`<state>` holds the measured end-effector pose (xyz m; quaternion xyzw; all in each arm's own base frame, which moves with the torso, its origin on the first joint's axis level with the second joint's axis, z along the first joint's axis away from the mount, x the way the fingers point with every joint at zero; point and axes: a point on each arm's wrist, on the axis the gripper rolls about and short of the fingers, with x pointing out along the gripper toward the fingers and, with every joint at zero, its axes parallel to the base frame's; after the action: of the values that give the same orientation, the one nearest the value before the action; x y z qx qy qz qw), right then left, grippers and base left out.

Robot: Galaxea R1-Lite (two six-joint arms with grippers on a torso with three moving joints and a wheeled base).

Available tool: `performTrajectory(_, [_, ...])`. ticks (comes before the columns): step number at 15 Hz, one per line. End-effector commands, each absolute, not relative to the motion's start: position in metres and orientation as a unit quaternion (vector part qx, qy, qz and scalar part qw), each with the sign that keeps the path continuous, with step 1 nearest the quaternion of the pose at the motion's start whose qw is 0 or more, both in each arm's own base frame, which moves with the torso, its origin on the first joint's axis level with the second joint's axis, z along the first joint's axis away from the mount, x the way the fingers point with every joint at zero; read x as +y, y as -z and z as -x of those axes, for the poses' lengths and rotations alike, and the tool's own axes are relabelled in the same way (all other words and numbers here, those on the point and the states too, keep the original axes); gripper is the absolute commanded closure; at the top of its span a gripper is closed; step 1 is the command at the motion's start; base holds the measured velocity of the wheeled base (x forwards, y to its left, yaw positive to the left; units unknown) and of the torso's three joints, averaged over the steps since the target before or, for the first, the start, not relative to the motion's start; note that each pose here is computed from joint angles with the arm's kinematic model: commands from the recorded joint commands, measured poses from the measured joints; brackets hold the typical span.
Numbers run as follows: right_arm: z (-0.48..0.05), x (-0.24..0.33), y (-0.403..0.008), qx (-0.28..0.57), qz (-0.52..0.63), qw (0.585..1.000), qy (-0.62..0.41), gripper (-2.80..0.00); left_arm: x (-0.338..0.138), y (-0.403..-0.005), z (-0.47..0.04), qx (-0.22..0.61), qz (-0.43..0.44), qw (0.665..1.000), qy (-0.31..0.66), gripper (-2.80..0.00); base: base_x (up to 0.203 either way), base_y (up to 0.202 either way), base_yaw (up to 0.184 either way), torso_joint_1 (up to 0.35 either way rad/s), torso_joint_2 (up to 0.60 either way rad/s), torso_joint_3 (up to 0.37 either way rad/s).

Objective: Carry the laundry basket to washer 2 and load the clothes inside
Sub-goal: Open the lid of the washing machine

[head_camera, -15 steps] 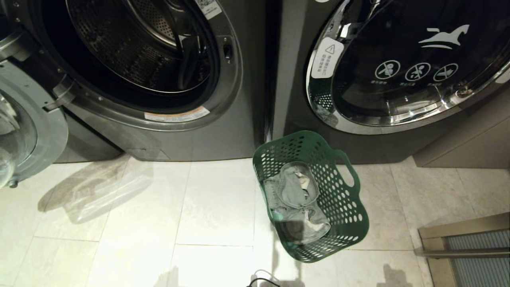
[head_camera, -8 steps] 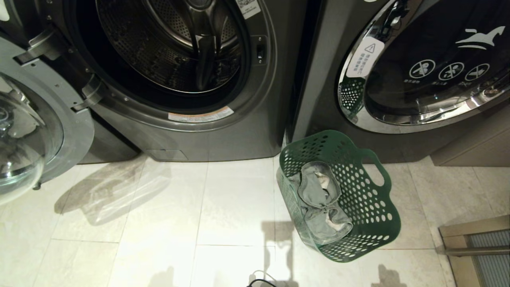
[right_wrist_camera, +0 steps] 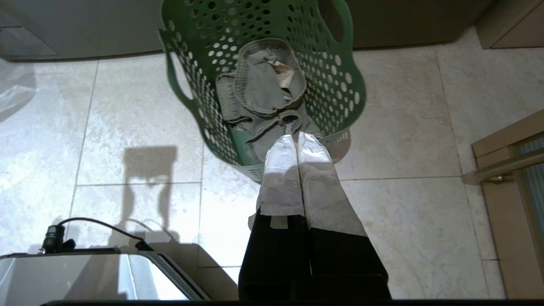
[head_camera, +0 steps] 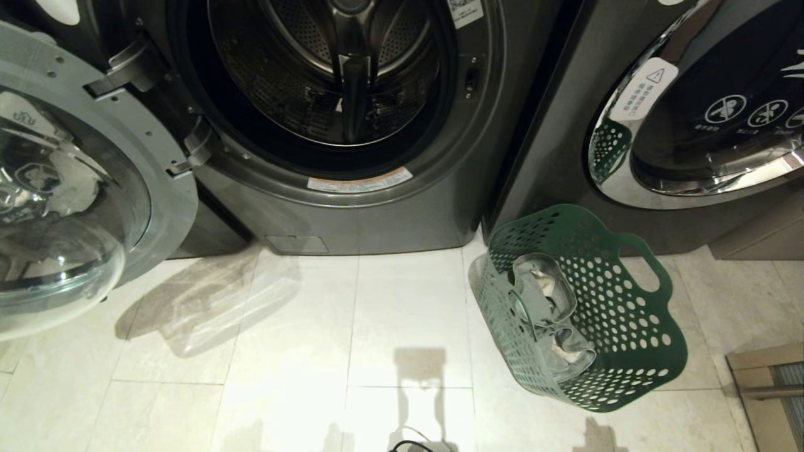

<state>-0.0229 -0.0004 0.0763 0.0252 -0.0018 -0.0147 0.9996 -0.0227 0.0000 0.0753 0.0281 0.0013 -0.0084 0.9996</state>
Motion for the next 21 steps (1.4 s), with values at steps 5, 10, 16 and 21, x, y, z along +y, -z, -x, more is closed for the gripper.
performTrajectory(5, [0.0228, -0.0004, -0.0761, -0.001, -0.026, 1.0, 0.016, 0.0, 0.0, -0.0753, 0.0226, 0.002, -0.03, 1.0, 0.008, 0.0, 0.0, 0.193, -0.002, 0.005, 0.0, 0.003])
performTrajectory(10, [0.0228, -0.0003, -0.0761, -0.001, -0.026, 1.0, 0.015, 0.0, 0.0, -0.0751, 0.0226, 0.003, -0.034, 0.999, 0.009, 0.0, 0.0, 0.053, -0.001, 0.002, 0.0, 0.001])
performTrajectory(16, [0.0228, -0.0004, -0.0761, -0.001, -0.026, 1.0, 0.015, 0.0, 0.0001, -0.0751, 0.0226, 0.004, -0.031, 0.999, 0.008, 0.0, 0.0, 0.0, 0.0, 0.0, 0.0, 0.0])
performTrajectory(21, [0.0228, -0.0004, -0.0761, -0.001, -0.026, 1.0, 0.015, 0.0, 0.0001, -0.0749, 0.0226, 0.004, -0.032, 0.999, 0.008, 0.0, 0.0, 0.0, 0.0, 0.0, 0.0, 0.0])
